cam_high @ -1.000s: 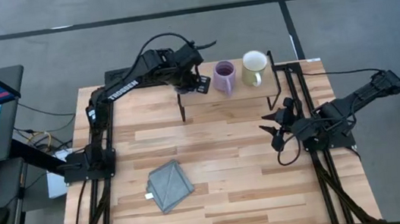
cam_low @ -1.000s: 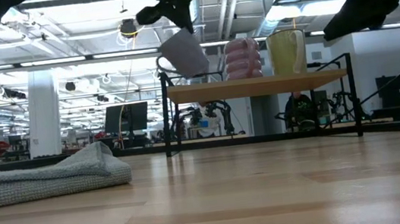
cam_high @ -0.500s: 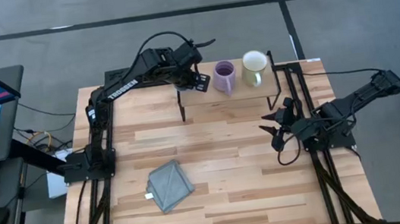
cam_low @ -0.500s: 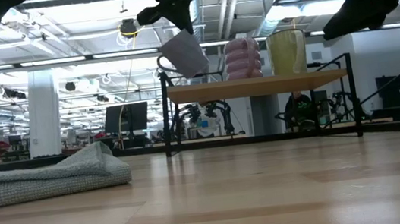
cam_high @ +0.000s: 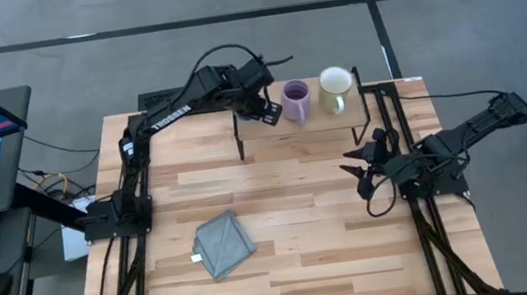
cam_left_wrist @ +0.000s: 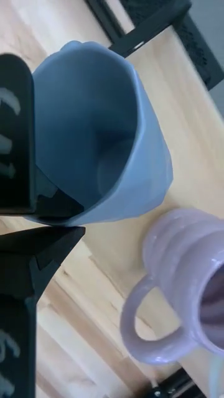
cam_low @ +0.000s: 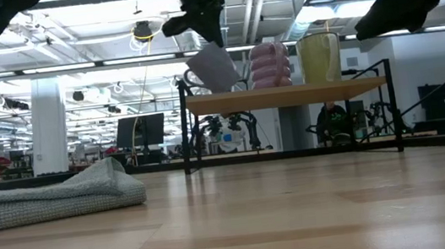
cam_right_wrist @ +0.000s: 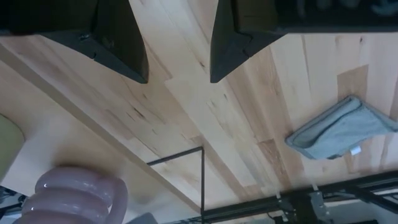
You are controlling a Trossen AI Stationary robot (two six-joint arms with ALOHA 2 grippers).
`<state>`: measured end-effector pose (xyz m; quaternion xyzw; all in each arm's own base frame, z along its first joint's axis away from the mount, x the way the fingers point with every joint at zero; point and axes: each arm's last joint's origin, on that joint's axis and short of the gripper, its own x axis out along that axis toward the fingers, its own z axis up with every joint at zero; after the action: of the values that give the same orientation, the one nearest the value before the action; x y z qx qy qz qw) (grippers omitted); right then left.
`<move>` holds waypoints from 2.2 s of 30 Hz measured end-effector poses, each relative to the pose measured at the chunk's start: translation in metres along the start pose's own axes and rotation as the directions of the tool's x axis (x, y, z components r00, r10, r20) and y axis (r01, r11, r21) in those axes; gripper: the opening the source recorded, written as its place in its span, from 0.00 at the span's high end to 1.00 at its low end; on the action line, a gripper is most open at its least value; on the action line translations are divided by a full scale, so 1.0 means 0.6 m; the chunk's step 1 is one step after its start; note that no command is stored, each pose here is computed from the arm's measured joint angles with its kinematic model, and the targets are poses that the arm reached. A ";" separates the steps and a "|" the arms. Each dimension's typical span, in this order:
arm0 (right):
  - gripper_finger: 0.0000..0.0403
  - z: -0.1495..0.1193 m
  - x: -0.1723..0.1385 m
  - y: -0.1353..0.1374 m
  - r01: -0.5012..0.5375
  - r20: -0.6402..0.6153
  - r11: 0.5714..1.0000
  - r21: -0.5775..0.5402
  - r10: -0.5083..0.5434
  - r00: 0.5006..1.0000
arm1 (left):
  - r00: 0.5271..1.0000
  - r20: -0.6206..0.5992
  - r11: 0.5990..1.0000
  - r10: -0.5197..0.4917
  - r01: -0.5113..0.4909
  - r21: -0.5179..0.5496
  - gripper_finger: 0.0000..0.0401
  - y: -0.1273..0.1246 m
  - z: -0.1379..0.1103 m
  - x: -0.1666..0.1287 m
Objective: Stack small to large cups/mugs on shelf
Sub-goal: Put the blue mug on the shelf
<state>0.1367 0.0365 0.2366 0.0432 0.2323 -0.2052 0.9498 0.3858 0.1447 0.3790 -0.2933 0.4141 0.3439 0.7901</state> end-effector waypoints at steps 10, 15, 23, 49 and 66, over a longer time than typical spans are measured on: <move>0.52 0.001 0.000 0.000 -0.004 0.003 1.000 0.004 0.004 1.000 | 0.999 -0.046 1.000 0.017 -0.017 -0.004 1.00 0.009 0.000 0.008; 0.52 0.001 0.000 0.001 -0.005 0.007 1.000 0.007 0.005 1.000 | 0.999 -0.050 1.000 0.015 -0.015 0.004 1.00 0.010 -0.001 0.008; 0.52 0.002 0.000 0.001 -0.006 0.009 1.000 0.010 0.006 1.000 | 0.998 -0.070 1.000 0.000 0.001 0.012 1.00 0.011 -0.001 0.008; 0.52 0.003 0.000 0.001 -0.007 0.017 1.000 0.016 0.007 1.000 | 0.995 -0.093 0.999 -0.018 0.020 0.027 0.98 0.020 0.002 0.009; 0.52 0.003 0.000 0.001 -0.007 0.017 1.000 0.017 0.007 1.000 | 0.994 -0.109 0.999 -0.012 0.017 0.046 0.99 0.021 0.000 0.009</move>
<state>0.1378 0.0369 0.2383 0.0503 0.2223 -0.2040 0.9521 0.3783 0.1537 0.3721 -0.2961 0.4621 0.3121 0.7755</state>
